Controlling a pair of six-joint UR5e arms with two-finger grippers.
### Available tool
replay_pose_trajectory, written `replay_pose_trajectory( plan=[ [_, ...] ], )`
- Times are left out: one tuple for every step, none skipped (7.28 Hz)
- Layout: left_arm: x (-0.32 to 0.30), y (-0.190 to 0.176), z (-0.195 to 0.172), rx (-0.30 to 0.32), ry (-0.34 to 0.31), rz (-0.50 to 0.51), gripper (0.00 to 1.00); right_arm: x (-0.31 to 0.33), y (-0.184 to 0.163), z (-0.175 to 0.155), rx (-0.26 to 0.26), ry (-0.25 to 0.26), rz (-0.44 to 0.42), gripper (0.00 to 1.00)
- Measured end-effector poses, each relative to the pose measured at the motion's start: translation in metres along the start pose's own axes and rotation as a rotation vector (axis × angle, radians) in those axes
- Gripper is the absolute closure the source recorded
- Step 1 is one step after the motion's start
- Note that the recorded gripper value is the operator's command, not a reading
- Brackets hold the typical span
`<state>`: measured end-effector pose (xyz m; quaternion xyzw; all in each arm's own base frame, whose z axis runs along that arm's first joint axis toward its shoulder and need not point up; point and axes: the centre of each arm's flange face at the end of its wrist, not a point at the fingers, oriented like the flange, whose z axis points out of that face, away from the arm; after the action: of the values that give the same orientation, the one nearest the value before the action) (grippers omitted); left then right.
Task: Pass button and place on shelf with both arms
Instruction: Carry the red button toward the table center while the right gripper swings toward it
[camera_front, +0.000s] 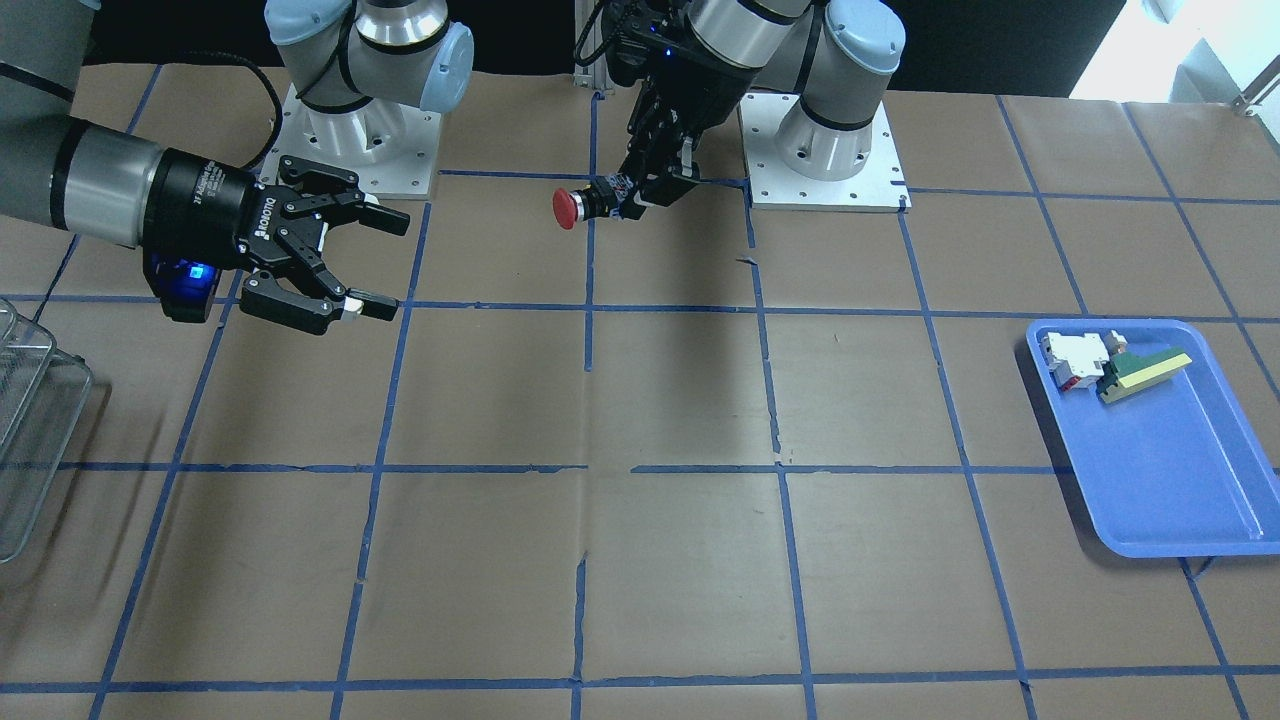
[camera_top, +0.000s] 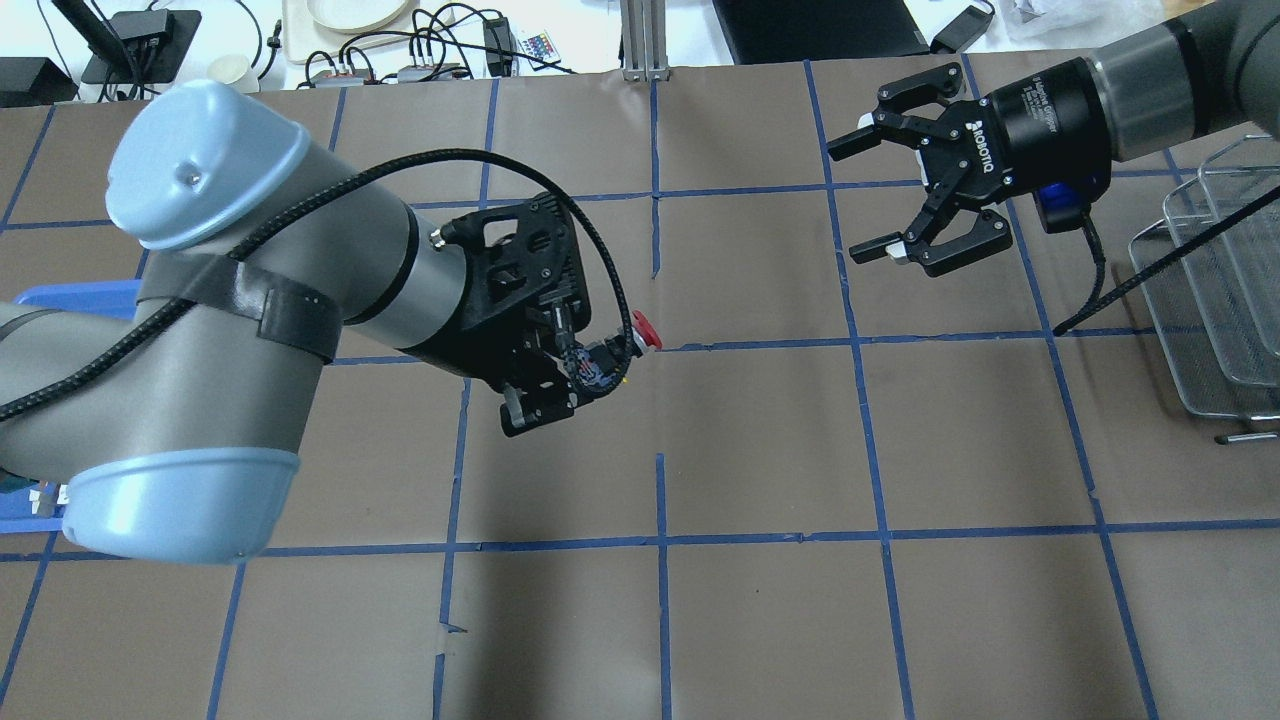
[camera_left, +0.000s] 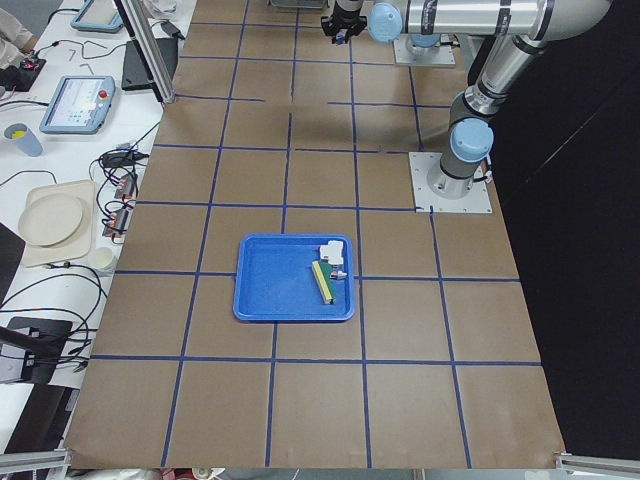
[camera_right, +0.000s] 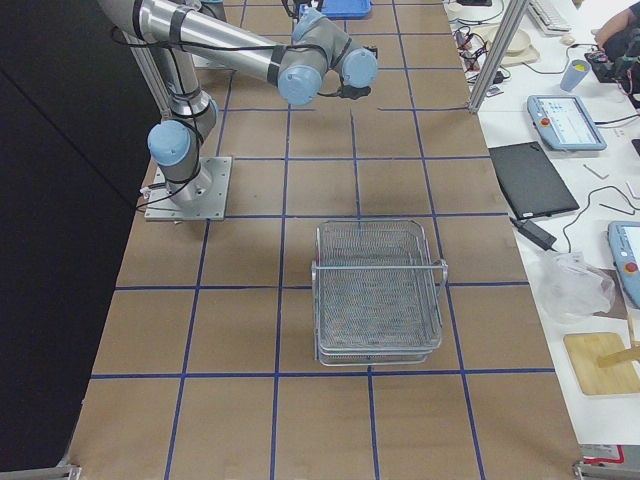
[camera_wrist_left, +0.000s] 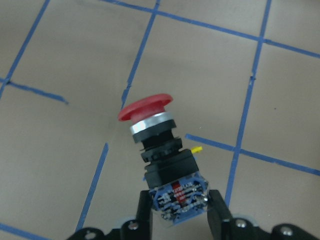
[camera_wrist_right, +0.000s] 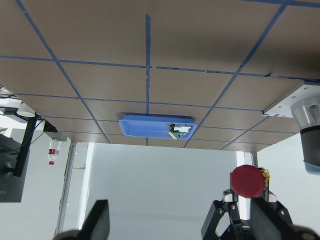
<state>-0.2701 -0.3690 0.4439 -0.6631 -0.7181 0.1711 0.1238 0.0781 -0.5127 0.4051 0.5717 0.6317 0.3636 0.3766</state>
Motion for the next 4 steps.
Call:
replay_pose_trajectory(
  plan=[
    [0.000, -0.003, 0.001, 0.014, 0.005, 0.037, 0.87, 0.002, -0.004, 0.005, -0.013, 0.010, 0.021, 0.00],
    [-0.001, -0.004, 0.004, 0.020, 0.012, 0.064, 0.87, 0.007, -0.006, 0.010, -0.026, 0.026, 0.044, 0.00],
    [-0.003, -0.003, 0.006, 0.023, 0.015, 0.087, 0.87, 0.012, -0.007, 0.018, -0.035, 0.046, 0.059, 0.00],
    [-0.004, -0.002, 0.006, 0.029, 0.017, 0.112, 0.87, 0.016, -0.003, 0.032, -0.042, 0.078, 0.064, 0.00]
  ],
)
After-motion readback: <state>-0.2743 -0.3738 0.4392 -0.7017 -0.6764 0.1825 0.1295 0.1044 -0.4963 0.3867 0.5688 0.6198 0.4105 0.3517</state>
